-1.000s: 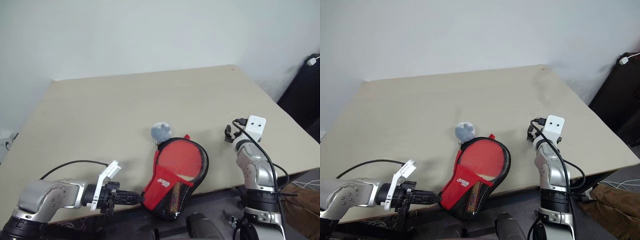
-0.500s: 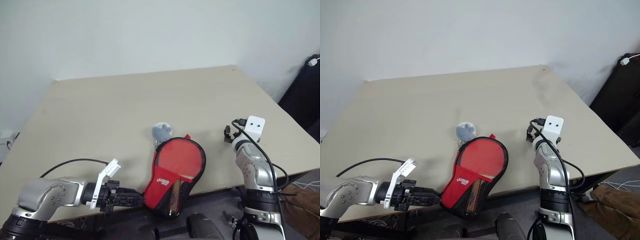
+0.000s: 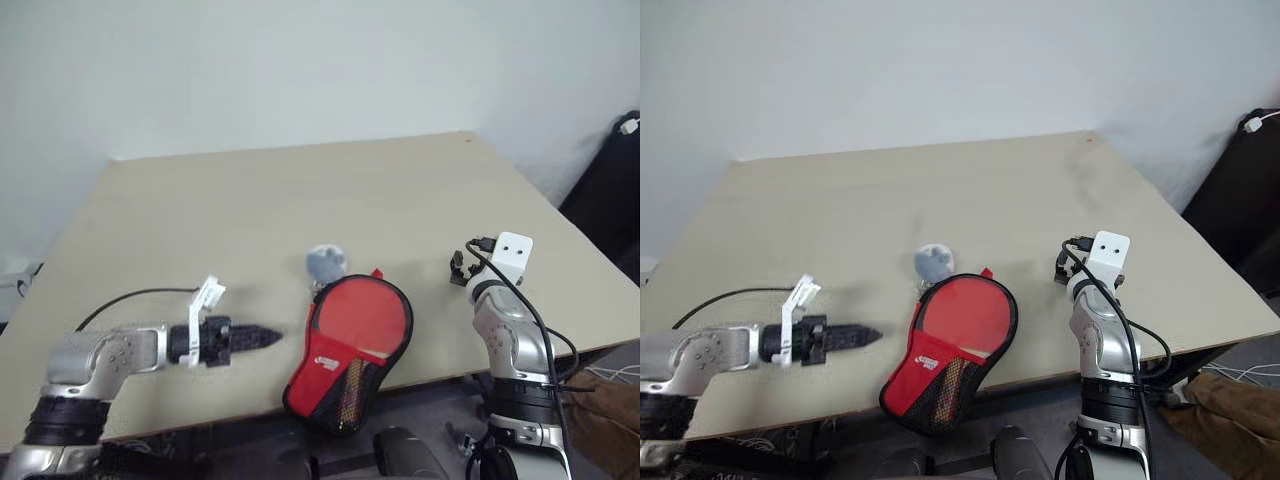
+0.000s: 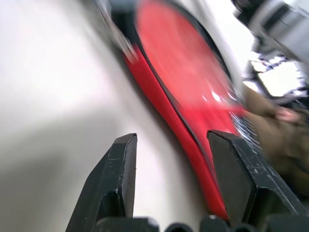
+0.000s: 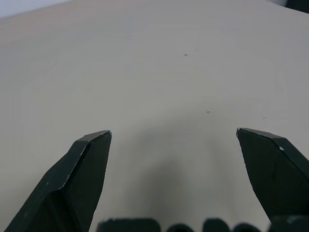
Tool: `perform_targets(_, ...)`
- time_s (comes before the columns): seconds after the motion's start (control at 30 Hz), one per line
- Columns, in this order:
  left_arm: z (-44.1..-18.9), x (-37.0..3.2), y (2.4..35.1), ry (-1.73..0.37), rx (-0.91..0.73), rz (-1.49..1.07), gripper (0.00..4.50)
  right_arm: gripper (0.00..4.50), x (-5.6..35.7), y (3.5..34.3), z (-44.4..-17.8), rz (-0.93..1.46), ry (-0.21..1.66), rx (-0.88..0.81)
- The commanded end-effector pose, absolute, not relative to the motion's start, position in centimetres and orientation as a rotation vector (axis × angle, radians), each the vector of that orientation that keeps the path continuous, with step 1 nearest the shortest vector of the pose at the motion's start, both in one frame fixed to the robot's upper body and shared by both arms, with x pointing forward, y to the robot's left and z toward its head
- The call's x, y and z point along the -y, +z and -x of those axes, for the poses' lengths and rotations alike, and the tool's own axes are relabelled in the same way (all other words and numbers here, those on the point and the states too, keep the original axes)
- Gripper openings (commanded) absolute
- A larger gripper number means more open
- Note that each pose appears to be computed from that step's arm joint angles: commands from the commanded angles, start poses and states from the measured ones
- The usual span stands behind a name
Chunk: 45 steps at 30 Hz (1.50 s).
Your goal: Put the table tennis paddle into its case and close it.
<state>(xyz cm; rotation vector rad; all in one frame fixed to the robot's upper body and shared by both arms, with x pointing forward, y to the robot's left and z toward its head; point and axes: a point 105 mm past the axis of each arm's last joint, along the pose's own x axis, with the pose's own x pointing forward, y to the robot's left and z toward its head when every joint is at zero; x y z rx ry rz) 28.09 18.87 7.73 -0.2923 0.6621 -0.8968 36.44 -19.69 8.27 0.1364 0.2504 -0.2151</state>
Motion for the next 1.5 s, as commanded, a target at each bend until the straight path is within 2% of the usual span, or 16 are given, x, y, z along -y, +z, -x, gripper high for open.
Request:
perform_targets(0.03,-30.4,-16.8,9.4,-0.955,-0.501,0.143,2.39,4.5,19.7,10.4,-37.2,-0.135,-0.204,-0.173)
perform_targets(0.1,-31.1,-15.4,10.1,-1.008,-0.447,0.14,2.39,4.5,19.6,10.4,-37.3,-0.134,-0.202,-0.17)
perform_targets(0.13,-31.4,-14.7,10.4,-1.027,-0.422,0.126,2.03,4.5,19.6,10.5,-37.4,-0.133,-0.202,-0.168)
perform_targets(0.23,-31.7,-12.5,11.0,-1.117,-0.366,0.104,1.36,4.5,19.6,10.6,-37.5,-0.132,-0.204,-0.162)
perform_targets(0.27,-31.5,-11.5,11.2,-1.161,-0.353,0.087,0.97,4.5,19.7,10.7,-37.5,-0.132,-0.207,-0.158)
perform_targets(0.4,-30.9,-8.8,11.0,-1.28,-0.337,0.025,0.01,4.5,20.0,10.9,-37.4,-0.134,-0.218,-0.15)
perform_targets(0.7,-30.6,-5.1,9.3,-1.401,-0.329,-0.176,0.01,4.5,20.5,11.2,-37.2,-0.137,-0.237,-0.137)
perform_targets(0.9,-31.2,-3.2,8.0,-1.391,-0.267,-0.262,0.01,4.5,20.6,11.4,-37.3,-0.141,-0.239,-0.129)
perform_targets(1.07,-31.2,-3.1,6.2,-1.345,-0.269,-0.282,0.01,4.5,21.0,12.3,-37.5,-0.142,-0.225,-0.099)
perform_targets(1.23,-30.7,-3.8,4.5,-1.316,-0.34,-0.269,0.01,4.5,19.2,14.3,-38.1,-0.096,-0.039,-0.05)
perform_targets(1.5,-30.5,-4.2,3.3,-1.292,-0.402,-0.275,0.01,4.5,15.8,16.3,-38.0,-0.082,0.326,-0.062)
